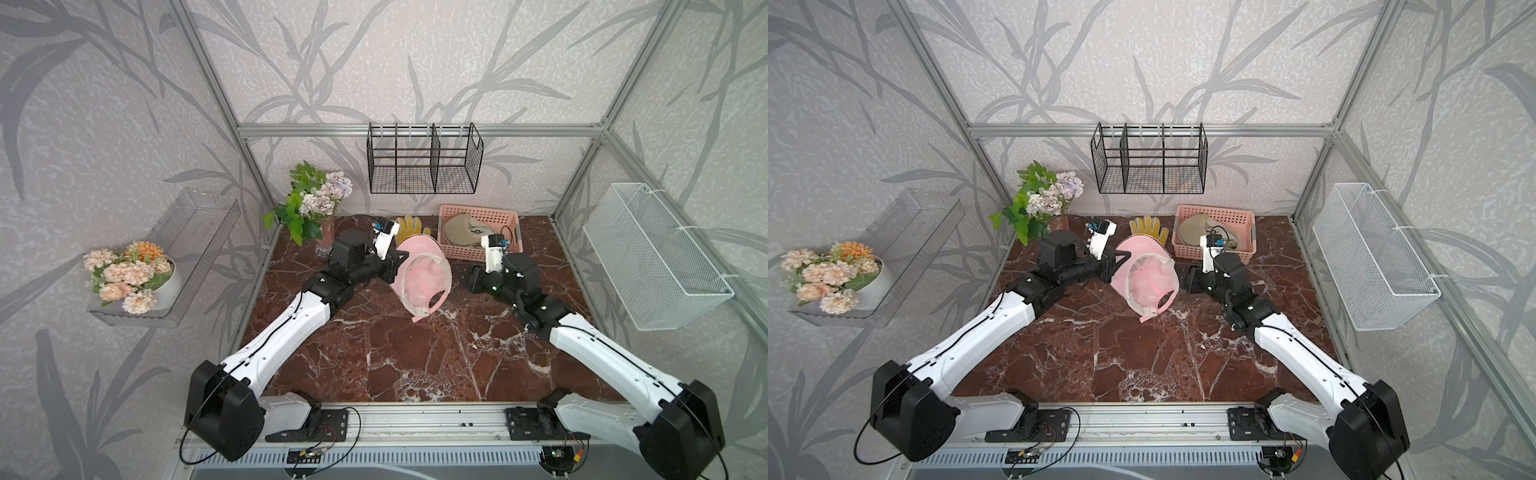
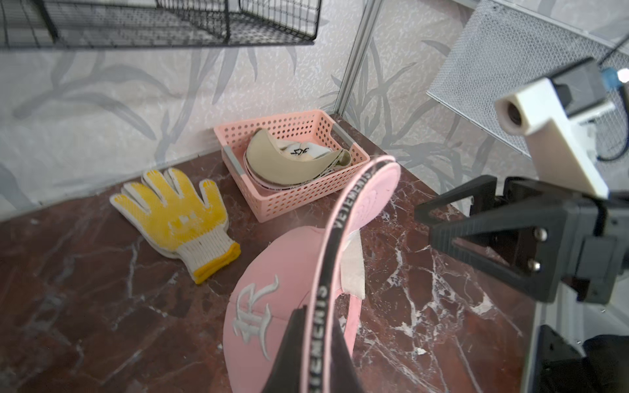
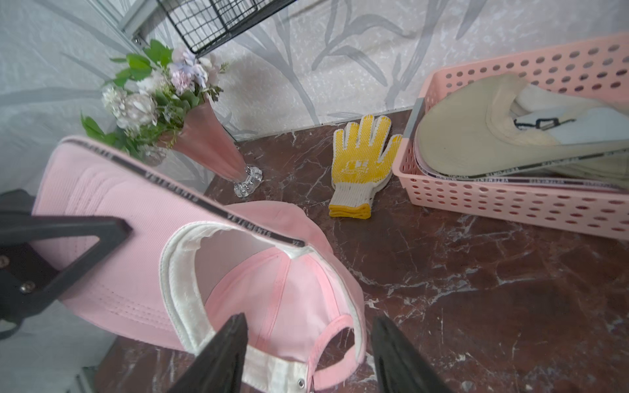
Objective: Turn the baseball cap inside out
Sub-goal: Place the baseball cap at the center of the board.
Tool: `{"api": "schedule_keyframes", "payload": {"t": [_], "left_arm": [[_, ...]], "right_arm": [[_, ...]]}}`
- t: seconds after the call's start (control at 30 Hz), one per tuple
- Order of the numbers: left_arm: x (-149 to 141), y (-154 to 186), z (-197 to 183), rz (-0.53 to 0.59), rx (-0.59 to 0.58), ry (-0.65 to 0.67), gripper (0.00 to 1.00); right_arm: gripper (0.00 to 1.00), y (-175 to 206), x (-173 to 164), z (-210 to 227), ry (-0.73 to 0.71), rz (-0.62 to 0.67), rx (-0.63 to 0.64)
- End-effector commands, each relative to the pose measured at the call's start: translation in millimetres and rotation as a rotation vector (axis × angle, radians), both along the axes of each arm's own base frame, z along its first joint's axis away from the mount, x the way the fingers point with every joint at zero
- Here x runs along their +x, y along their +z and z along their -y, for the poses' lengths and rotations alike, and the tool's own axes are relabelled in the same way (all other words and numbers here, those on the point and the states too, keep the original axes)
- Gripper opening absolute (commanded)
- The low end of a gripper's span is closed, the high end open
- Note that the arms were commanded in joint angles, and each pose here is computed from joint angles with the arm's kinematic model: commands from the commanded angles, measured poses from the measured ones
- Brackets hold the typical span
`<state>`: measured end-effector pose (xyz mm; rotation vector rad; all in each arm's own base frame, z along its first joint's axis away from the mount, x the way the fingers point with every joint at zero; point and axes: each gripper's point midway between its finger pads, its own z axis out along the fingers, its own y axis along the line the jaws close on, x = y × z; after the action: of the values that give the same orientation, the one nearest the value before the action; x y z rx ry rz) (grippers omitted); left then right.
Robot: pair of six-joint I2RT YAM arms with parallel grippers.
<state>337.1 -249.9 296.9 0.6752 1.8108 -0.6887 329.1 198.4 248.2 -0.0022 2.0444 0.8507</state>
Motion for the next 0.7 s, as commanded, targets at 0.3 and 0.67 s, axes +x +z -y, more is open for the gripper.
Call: {"api": "schedule_keyframes", "payload": {"t": [0.3,0.67], "left_arm": [[-55,29,17,0.727,0.209,-0.17,0.0],[-56,18,25,0.799,0.26,-0.137,0.0]], "right_arm": [[0.61,-8,-10,-2,-0.029,-0.375,0.451],[0.58,-19,-7,-12,0.001,-0.439,0.533]]}}
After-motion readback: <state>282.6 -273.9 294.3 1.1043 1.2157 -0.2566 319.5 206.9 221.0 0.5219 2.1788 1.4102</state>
